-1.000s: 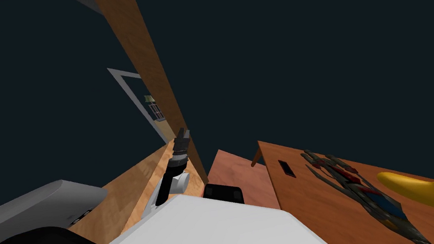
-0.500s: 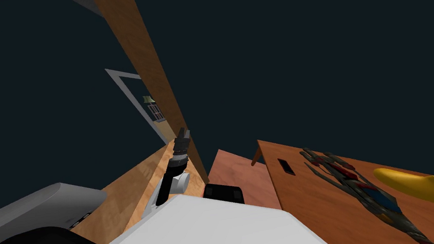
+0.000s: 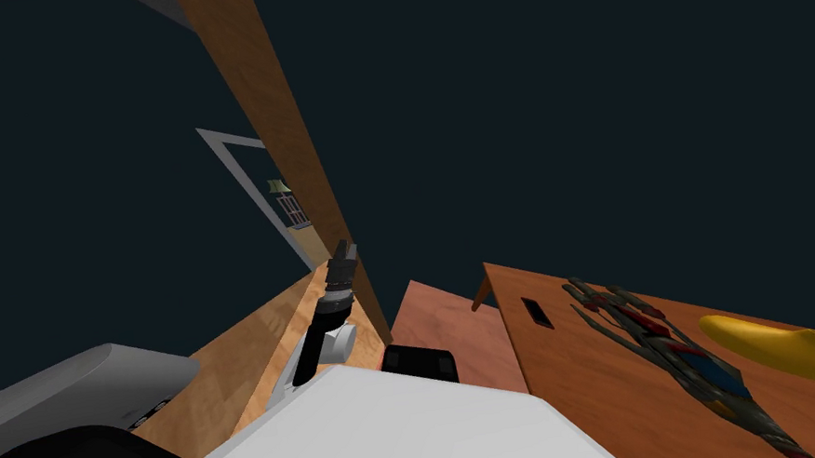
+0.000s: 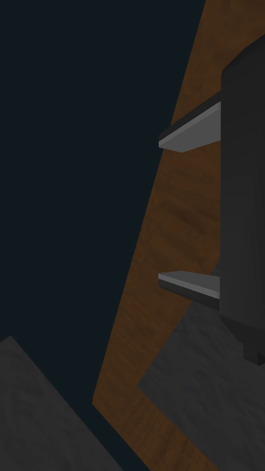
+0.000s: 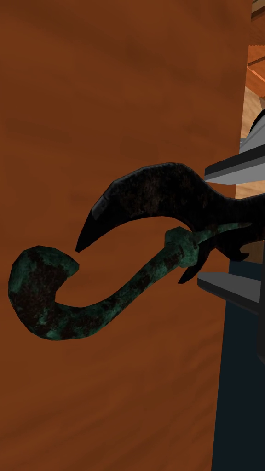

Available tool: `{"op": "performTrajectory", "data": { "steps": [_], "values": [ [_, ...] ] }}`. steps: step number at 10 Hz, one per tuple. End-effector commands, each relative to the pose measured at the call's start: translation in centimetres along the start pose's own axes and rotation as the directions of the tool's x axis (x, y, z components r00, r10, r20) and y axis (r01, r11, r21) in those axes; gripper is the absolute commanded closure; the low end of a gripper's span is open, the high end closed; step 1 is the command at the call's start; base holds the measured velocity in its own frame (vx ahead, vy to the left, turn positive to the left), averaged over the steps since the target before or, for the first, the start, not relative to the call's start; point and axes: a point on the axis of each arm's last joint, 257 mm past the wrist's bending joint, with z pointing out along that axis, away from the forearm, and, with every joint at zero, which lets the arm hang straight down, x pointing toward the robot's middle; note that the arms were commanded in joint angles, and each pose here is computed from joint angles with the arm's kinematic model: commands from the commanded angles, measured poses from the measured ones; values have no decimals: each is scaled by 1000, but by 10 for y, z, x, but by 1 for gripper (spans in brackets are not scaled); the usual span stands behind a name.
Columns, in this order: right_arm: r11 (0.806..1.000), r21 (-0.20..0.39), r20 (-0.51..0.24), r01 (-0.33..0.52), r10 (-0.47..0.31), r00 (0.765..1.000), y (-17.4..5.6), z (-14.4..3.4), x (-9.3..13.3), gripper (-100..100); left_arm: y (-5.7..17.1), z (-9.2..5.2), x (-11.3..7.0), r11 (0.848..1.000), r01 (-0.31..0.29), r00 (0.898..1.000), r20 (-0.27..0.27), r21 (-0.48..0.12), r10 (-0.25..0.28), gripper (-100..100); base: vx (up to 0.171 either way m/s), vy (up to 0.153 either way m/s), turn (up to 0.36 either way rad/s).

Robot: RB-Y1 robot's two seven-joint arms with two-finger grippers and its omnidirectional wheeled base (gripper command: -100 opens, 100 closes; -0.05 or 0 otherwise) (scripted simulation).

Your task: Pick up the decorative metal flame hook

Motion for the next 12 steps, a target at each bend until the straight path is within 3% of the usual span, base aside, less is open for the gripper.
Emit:
{"op": "performTrajectory", "data": {
  "steps": [1, 12],
  "values": [
    [1000, -1, -15, -9, 9, 1000, 12, -3, 1, 100, 0, 0, 0, 1000, 0, 1000, 0, 0, 0, 0, 28, -47, 86],
    [999, 11, -8, -38, 38, 999, 58, -12, -31, 100, 0, 0, 0, 1000, 0, 1000, 0, 0, 0, 0, 23, -49, 31]
  ]
}}
